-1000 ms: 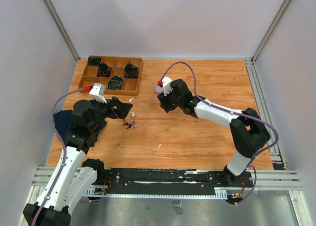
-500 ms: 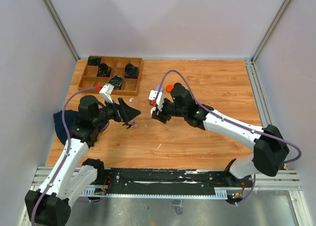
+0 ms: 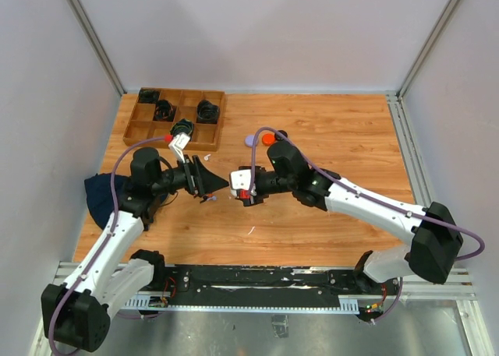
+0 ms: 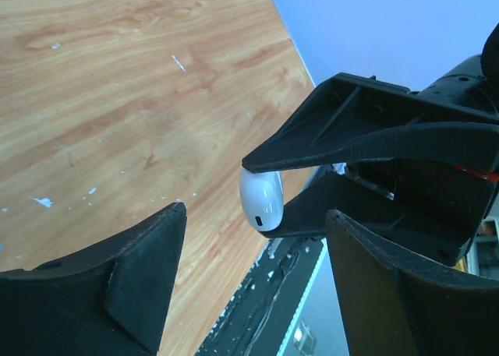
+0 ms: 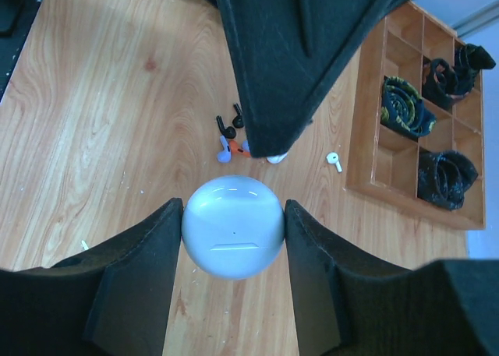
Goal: Insert the wireless bluetooth earbuds into the charging case
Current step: Pick up the charging case at the center of the board.
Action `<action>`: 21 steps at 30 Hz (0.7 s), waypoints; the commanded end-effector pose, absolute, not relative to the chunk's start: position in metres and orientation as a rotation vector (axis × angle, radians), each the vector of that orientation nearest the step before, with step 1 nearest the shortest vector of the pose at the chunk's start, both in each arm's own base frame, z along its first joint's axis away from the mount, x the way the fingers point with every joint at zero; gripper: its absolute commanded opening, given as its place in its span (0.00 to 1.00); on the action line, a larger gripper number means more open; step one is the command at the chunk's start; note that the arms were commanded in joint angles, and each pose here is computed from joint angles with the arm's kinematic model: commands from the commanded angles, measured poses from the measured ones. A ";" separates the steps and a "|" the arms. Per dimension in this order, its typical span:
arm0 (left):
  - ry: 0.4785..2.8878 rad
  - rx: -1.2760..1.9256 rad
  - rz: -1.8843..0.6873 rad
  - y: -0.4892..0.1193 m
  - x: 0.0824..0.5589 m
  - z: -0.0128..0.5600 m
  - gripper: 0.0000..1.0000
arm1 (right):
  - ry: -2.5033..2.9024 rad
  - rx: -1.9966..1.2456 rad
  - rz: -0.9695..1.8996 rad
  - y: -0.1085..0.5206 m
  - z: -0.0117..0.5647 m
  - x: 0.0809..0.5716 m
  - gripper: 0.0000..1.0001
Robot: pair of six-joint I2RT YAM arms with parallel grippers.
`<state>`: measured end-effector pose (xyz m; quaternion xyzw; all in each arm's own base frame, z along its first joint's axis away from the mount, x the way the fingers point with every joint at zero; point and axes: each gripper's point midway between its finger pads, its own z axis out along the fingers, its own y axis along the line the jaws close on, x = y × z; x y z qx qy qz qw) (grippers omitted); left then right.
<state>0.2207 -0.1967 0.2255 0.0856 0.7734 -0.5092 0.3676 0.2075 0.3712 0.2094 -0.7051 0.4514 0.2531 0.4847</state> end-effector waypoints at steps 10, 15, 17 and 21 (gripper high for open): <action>2.020 0.263 -1.445 -0.217 0.206 0.210 0.65 | 0.880 -1.794 0.588 0.384 0.240 0.193 0.36; 2.020 0.258 -1.449 -0.219 0.207 0.209 0.59 | 0.869 -1.806 0.585 0.388 0.238 0.193 0.36; 2.023 0.254 -1.459 -0.221 0.207 0.208 0.56 | 0.866 -1.810 0.585 0.389 0.237 0.192 0.36; 2.011 0.255 -1.484 -0.224 0.206 0.210 0.49 | 0.860 -1.823 0.581 0.391 0.234 0.192 0.36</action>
